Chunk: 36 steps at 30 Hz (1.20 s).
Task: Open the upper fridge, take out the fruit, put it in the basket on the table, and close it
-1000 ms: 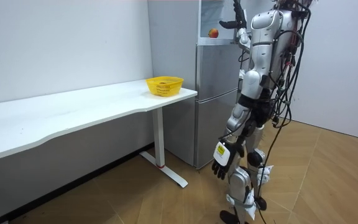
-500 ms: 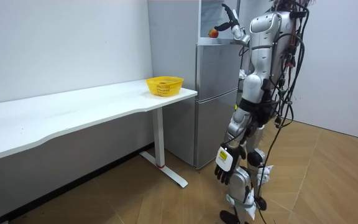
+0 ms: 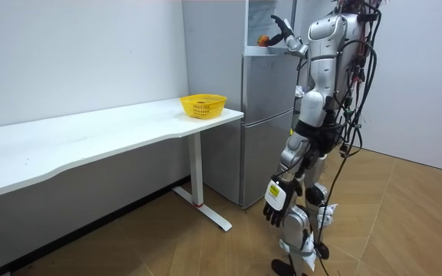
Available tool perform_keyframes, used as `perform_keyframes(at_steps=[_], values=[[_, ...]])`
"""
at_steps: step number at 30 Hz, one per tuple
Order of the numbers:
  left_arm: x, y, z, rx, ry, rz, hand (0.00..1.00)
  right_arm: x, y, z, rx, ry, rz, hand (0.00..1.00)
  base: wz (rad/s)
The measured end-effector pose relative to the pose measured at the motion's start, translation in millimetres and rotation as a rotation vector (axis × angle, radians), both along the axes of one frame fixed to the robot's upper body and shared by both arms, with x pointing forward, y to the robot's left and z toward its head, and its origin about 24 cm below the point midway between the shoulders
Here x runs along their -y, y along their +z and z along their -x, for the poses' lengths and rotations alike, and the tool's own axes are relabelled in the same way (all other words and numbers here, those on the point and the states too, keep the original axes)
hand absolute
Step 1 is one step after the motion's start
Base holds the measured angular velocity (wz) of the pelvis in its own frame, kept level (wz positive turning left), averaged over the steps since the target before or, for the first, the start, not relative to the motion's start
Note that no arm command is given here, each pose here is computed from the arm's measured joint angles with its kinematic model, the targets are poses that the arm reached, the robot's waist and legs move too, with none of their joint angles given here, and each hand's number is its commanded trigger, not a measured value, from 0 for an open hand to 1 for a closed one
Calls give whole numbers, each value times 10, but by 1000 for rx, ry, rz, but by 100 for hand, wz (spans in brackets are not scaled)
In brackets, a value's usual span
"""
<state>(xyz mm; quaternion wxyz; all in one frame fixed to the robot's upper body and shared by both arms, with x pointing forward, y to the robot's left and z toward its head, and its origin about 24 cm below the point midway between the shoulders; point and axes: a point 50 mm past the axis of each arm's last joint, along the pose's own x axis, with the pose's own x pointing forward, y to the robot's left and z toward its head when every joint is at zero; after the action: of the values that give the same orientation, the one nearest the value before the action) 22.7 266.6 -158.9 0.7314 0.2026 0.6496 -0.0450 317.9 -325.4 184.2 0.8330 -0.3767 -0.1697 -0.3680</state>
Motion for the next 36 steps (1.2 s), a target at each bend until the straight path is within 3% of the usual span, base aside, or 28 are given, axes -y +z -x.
perform_keyframes(at_steps=[19,36], values=[[-33,34,-69,39,-10,-7,0,103,42,-76,-104,10,47,0,0],[-80,51,-120,45,-25,-23,0,6,85,-101,-57,72,-21,0,0]])
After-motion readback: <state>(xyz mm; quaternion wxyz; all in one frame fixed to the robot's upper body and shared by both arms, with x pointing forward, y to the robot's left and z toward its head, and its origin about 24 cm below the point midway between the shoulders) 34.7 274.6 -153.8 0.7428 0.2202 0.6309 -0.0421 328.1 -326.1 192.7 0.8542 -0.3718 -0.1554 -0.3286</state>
